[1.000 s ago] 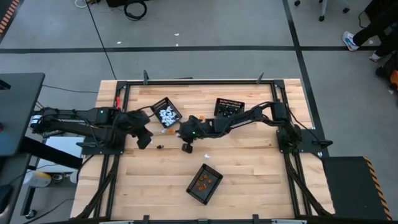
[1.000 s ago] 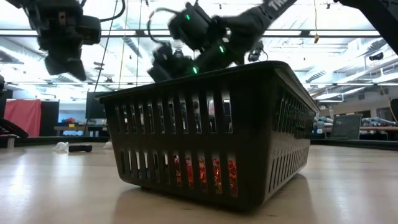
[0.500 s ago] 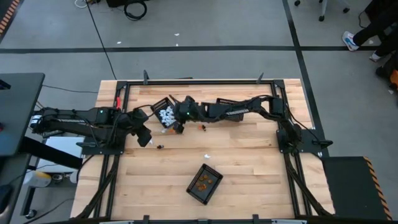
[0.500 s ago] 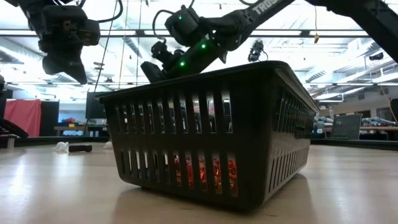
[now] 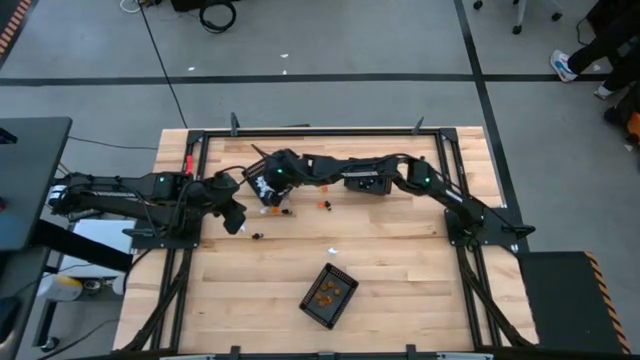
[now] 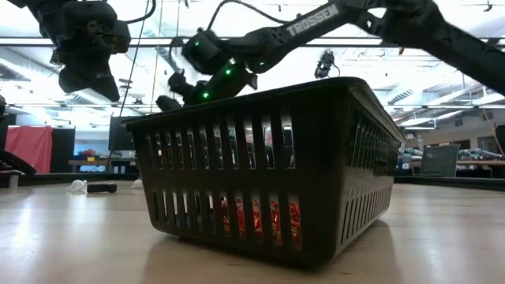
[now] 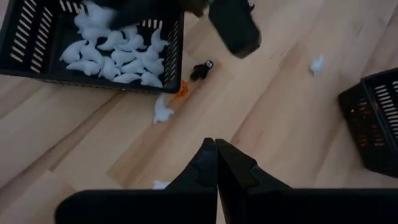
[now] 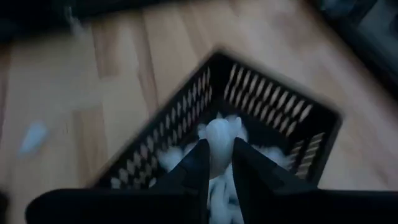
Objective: Sort Halloween decoration
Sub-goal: Put the white ghost toy into the top left black basket, then put the black skeleton toy into the top right black basket
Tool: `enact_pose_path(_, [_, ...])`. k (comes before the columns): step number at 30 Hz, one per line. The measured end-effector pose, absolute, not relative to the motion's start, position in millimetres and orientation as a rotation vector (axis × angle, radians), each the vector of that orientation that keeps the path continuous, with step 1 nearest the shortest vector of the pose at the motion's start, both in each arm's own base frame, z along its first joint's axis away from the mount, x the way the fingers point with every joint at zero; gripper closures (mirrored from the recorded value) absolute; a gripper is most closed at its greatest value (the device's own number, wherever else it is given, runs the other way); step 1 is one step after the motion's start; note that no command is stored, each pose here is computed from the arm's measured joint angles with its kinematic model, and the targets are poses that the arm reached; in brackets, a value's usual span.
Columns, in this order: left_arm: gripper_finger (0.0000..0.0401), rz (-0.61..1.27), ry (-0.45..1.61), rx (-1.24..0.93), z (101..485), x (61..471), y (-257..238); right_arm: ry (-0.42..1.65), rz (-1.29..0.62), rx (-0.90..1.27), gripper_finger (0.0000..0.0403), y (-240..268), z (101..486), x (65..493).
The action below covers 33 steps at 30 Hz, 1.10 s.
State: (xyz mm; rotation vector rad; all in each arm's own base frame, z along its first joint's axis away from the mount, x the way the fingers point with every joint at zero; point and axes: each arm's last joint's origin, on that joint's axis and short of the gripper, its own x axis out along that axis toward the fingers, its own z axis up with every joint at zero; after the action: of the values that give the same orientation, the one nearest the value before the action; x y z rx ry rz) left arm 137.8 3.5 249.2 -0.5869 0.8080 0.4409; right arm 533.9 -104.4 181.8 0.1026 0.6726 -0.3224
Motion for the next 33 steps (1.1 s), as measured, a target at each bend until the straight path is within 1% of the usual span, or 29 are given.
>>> enact_pose_path(3, [0.0396, 0.448, 0.806, -0.6, 249, 137, 4, 0.731, -0.285, 0.124, 0.0334, -105, 173, 538])
enact_pose_path(10, [0.0396, 0.491, 0.832, -0.655, 247, 134, 4, 0.753, -0.219, 0.179, 0.0328, -104, 170, 539])
enact_pose_path(16, [0.0392, 0.492, 0.847, -0.667, 246, 133, 3, 0.747, -0.207, 0.183, 0.0291, -104, 170, 540])
enact_pose_path(22, [0.0361, 0.493, 0.866, -0.651, 245, 132, 3, 0.764, -0.214, 0.225, 0.0258, -105, 171, 537])
enact_pose_path(25, [0.035, 0.483, 0.901, -0.605, 243, 130, 3, 0.738, -0.211, 0.22, 0.0253, -105, 189, 534])
enact_pose_path(28, [0.0347, 0.476, 0.915, -0.578, 237, 130, 3, 0.718, -0.21, 0.215, 0.0253, -104, 216, 526])
enact_pose_path(33, [0.0347, 0.437, 0.943, -0.605, 212, 131, 2, 0.781, -0.195, 0.174, 0.0258, -100, 258, 501])
